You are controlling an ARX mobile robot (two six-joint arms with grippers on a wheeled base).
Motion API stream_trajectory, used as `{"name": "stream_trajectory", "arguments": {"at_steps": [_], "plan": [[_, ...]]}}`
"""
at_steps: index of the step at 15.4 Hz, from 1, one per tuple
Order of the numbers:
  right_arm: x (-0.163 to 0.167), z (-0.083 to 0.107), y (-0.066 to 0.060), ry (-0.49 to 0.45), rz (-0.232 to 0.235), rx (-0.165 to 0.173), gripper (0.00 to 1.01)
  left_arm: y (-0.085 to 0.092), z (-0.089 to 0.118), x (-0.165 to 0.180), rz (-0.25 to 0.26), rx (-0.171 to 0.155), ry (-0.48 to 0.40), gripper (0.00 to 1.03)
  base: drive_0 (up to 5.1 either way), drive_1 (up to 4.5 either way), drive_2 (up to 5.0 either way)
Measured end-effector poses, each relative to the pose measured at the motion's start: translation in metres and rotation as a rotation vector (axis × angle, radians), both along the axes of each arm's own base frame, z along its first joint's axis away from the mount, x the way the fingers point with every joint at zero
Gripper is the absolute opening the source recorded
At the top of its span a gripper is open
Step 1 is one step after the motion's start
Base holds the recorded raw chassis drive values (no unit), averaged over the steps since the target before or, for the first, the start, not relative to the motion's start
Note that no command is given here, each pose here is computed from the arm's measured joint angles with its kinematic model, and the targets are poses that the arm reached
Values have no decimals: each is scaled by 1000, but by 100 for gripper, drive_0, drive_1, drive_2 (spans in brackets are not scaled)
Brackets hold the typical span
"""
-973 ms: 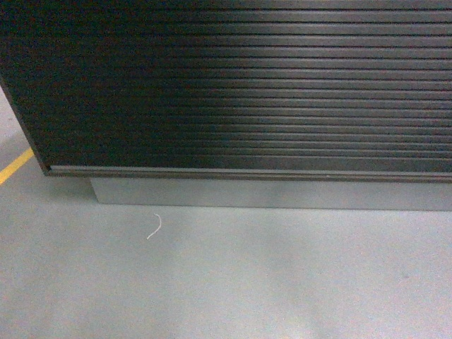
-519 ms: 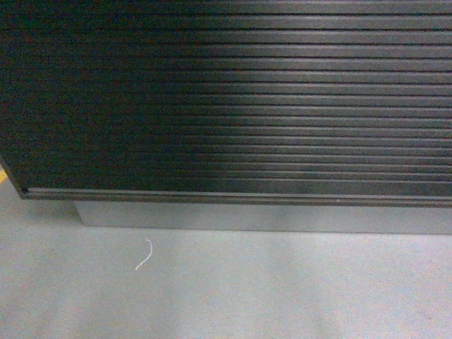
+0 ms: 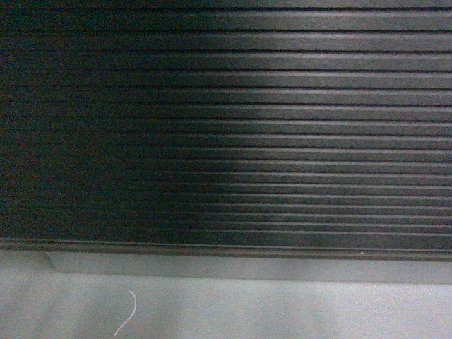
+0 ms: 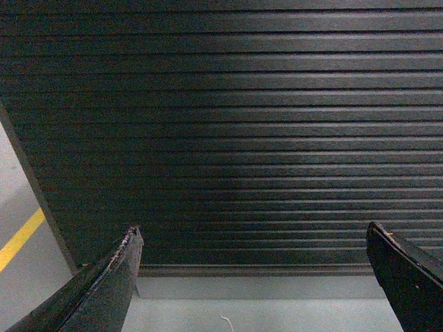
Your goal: Place dark red mango on scale at checkout
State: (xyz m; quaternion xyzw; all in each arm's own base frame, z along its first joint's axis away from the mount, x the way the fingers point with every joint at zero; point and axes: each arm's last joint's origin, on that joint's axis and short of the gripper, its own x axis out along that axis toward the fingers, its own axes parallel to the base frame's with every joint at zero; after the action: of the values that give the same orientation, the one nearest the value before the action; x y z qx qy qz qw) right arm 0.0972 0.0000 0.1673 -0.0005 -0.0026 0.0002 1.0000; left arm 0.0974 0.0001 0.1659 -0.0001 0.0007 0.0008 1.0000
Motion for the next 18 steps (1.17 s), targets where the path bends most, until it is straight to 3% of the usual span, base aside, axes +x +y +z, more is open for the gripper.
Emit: {"name": "stream_trajectory", "arguments": {"at_steps": [6, 18], "plan": [[0, 0, 0, 0, 0, 0, 98, 0, 0, 0, 0, 0, -5, 98, -4, 331, -339], [0, 0, 0, 0, 0, 0, 98, 0, 0, 0, 0, 0, -3, 98, 0, 0, 0]]}}
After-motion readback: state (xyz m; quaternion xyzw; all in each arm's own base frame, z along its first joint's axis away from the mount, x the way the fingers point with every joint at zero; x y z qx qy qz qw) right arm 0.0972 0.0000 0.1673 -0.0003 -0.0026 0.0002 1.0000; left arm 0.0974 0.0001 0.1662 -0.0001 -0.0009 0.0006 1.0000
